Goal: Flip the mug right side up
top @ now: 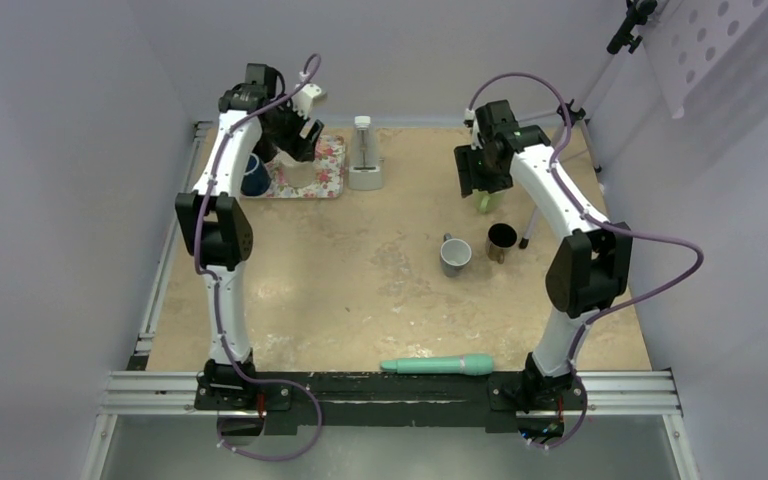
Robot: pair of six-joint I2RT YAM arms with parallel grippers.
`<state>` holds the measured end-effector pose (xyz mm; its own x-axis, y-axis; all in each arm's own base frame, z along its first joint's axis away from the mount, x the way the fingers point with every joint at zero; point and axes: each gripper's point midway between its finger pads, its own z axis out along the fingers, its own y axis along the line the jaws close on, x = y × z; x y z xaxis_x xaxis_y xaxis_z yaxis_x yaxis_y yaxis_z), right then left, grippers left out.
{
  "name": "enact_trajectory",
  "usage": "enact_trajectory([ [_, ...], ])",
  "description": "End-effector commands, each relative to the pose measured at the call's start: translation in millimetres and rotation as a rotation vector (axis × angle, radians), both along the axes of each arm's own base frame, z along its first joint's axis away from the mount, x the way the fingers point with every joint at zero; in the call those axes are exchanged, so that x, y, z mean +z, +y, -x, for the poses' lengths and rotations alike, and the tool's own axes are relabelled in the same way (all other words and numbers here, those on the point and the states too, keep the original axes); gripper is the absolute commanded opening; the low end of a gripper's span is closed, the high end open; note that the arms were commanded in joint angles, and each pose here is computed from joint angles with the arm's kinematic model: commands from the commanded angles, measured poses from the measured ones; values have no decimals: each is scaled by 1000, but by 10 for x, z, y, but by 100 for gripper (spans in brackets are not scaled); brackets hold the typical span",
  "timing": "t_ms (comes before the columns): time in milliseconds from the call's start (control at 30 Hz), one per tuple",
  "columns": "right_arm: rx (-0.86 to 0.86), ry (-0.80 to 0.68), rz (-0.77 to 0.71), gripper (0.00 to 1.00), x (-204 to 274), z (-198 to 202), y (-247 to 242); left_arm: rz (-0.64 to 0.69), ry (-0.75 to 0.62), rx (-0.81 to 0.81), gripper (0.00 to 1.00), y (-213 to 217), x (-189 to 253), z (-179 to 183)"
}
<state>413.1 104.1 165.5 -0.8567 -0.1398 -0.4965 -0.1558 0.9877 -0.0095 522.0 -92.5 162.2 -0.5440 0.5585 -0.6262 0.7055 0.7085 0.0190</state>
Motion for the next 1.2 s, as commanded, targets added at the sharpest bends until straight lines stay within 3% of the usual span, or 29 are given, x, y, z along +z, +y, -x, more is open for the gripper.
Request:
enact_trajectory([
  [0,17,-55,-3,64,146,14,-7,8,-17,185,86,45,-141,-362],
  [267,19,1,13,64,-70,85,-27,-114,-166,191,99,73,-293,-789],
  [433,16,25,14,64,-144,124,-34,-155,-203,162,100,93,-348,-899],
  [567,18,23,17,64,-139,142,-45,-190,-139,89,94,115,-565,-734],
  [700,25,30,18,64,-164,134,-35,-215,-77,-16,82,120,-743,-534],
  [933,31,23,11,64,-163,141,-26,-198,10,-227,66,100,-773,-64],
  [1167,38,24,15,64,-175,214,-47,-173,92,-406,58,99,-799,346],
])
